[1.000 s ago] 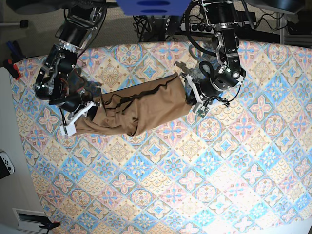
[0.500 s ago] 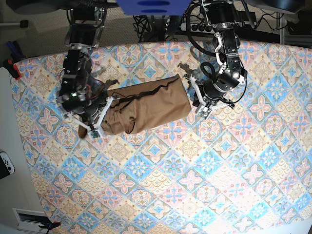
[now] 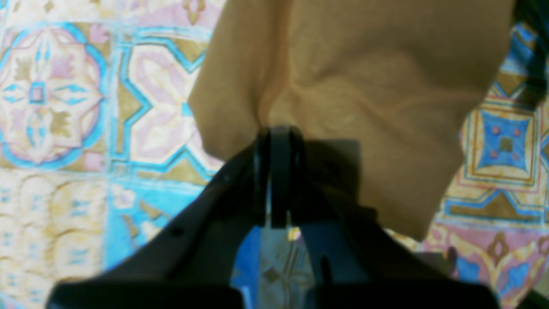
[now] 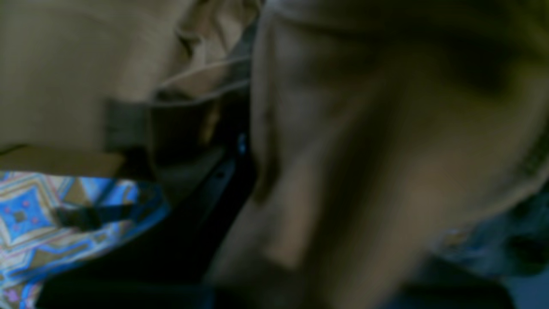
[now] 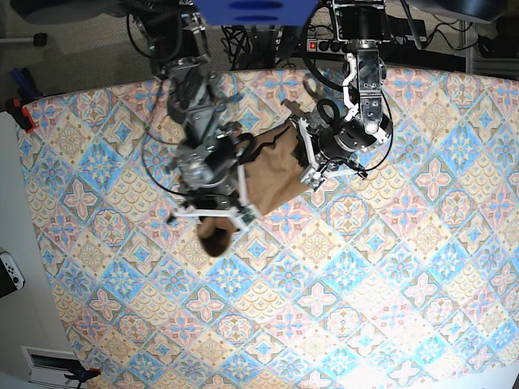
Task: Layout the t-shirt on the table in an organized manner, then fold the t-shirt properly
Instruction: 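Fold the bundle end with the right gripper toward the left gripper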
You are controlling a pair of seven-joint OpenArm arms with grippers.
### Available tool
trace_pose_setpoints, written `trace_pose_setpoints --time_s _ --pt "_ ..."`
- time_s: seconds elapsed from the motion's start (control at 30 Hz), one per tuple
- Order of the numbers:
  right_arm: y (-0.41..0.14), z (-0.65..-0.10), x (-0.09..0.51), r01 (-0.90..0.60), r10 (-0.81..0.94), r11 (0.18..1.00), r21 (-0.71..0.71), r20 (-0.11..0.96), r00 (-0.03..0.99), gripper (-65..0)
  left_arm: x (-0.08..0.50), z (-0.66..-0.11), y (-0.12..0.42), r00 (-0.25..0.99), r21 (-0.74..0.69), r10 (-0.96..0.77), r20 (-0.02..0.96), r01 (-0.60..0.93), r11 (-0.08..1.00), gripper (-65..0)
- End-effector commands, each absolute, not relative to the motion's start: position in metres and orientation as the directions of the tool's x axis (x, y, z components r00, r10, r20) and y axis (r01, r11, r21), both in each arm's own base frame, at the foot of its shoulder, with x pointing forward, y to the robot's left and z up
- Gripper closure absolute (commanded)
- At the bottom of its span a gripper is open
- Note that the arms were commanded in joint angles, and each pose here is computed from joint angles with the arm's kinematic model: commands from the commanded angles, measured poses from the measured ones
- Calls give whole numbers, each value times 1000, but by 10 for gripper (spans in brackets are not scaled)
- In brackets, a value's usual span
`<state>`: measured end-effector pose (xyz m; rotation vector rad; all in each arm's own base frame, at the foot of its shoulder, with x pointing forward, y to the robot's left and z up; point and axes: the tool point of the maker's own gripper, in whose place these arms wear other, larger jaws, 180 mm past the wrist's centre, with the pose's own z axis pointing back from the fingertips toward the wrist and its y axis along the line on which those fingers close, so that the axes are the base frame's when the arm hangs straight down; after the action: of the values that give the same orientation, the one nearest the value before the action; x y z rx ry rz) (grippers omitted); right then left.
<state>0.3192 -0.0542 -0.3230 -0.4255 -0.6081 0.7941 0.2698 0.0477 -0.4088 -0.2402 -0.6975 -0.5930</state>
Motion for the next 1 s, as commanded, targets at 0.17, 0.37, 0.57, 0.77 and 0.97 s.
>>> trace_pose_setpoints --time_s 0.17,0.37,0.57,0.77,0.97 --pt "-23 -294 326 -506 831 541 -671 338 441 0 273 -421 34 638 -76 -399 658 584 808 0" --pt "2 -312 310 -578 862 503 -643 331 383 0 274 -419 30 635 -82 -395 664 587 805 0" --pt "31 -347 290 -683 870 487 -545 373 323 0 275 -416 22 633 -101 -375 677 585 805 0" --pt "48 -363 282 -735 853 496 -462 420 311 0 273 -396 25 598 -65 -371 710 581 811 0" --pt "47 -387 275 -769 871 470 -433 366 327 0 267 -372 33 555 -18 -365 748 566 824 -51"
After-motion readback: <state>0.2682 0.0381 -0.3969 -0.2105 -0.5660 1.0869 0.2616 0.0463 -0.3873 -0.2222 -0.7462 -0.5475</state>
